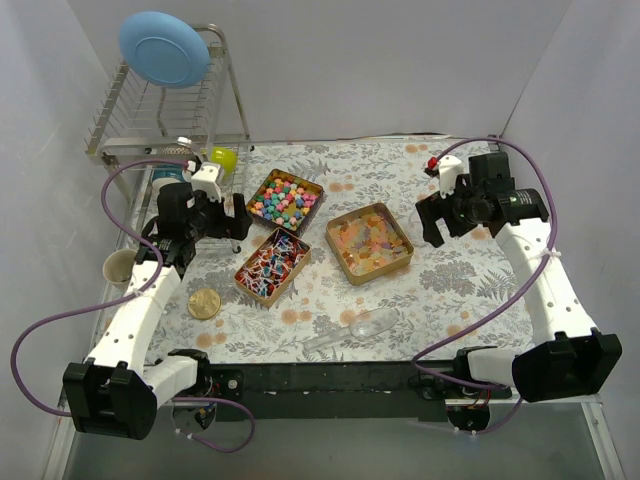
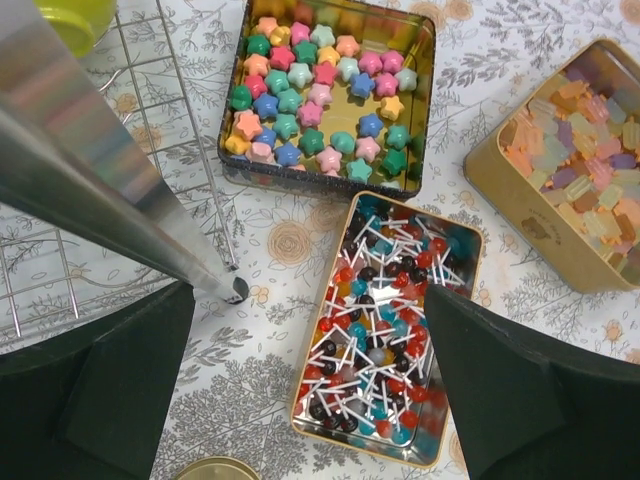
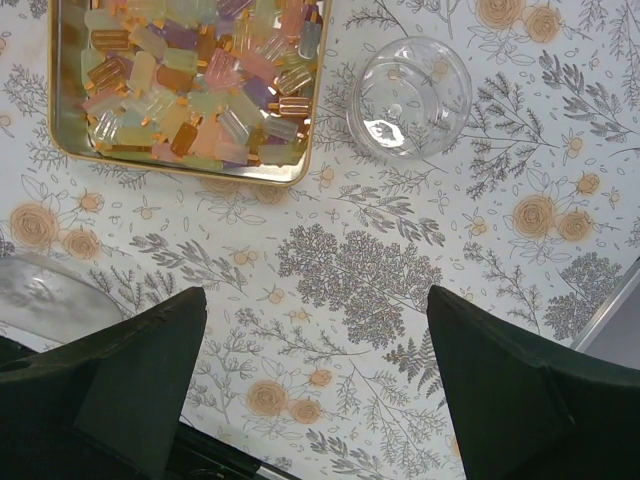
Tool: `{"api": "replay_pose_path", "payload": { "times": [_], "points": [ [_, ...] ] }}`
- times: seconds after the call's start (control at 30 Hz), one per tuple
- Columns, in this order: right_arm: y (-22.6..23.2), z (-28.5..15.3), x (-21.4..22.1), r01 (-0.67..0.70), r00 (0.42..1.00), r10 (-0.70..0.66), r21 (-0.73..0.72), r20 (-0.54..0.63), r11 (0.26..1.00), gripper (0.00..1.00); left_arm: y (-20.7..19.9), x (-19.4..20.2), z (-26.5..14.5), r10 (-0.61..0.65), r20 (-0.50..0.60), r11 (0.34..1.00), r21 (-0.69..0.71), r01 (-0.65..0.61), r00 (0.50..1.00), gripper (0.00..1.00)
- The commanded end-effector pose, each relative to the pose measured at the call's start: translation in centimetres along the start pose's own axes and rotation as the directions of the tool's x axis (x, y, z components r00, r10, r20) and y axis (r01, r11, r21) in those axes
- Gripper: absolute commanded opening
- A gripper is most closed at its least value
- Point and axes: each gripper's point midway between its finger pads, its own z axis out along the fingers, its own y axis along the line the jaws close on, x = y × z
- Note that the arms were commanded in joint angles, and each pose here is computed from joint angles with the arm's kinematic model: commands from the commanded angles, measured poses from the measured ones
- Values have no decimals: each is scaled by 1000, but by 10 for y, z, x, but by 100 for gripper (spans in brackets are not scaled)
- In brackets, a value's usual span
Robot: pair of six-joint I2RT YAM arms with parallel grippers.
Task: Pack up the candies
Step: Pick up the packing bottle from the center of the board.
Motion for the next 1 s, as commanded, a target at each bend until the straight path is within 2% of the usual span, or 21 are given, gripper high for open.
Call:
{"api": "replay_pose_path", "payload": {
  "times": [0.0, 0.17, 0.2, 0.4, 0.5, 0.57, 0.7, 0.9, 0.97],
  "points": [
    [-7, -9, -21, -17, 996, 13, 47, 86, 999, 98, -33, 38, -12, 34, -152, 984, 177, -6, 988, 98],
    [-3, -7, -45, 20, 995, -17, -25, 102, 999, 98, -49, 46, -19, 81, -216, 962, 271, -20, 973, 98],
    [6, -5, -50, 50, 993, -41, -86, 113, 995, 98, -56, 53, -24, 107, -243, 952, 305, -29, 964, 98],
    [54, 12, -39, 127, 991, -117, -192, 63, 973, 98, -62, 61, -40, 185, -284, 940, 330, -85, 941, 98],
    [74, 24, -16, 23, 1000, -23, -252, 2, 968, 98, -60, 64, -44, 210, -278, 938, 328, -113, 937, 98],
    [82, 29, -2, -42, 999, 32, -275, -43, 961, 94, -58, 69, -44, 219, -288, 940, 318, -122, 932, 98],
    [77, 43, 24, -135, 987, 113, -208, -113, 969, 91, -65, 69, -46, 255, -281, 924, 353, -148, 925, 98],
    [37, 58, -8, -205, 979, 204, -31, -16, 978, 85, -74, 71, -38, 319, -301, 901, 391, -189, 898, 97],
    [23, 59, -21, -207, 978, 207, 12, 16, 978, 79, -80, 71, -35, 337, -292, 889, 411, -201, 895, 97]
  ]
}}
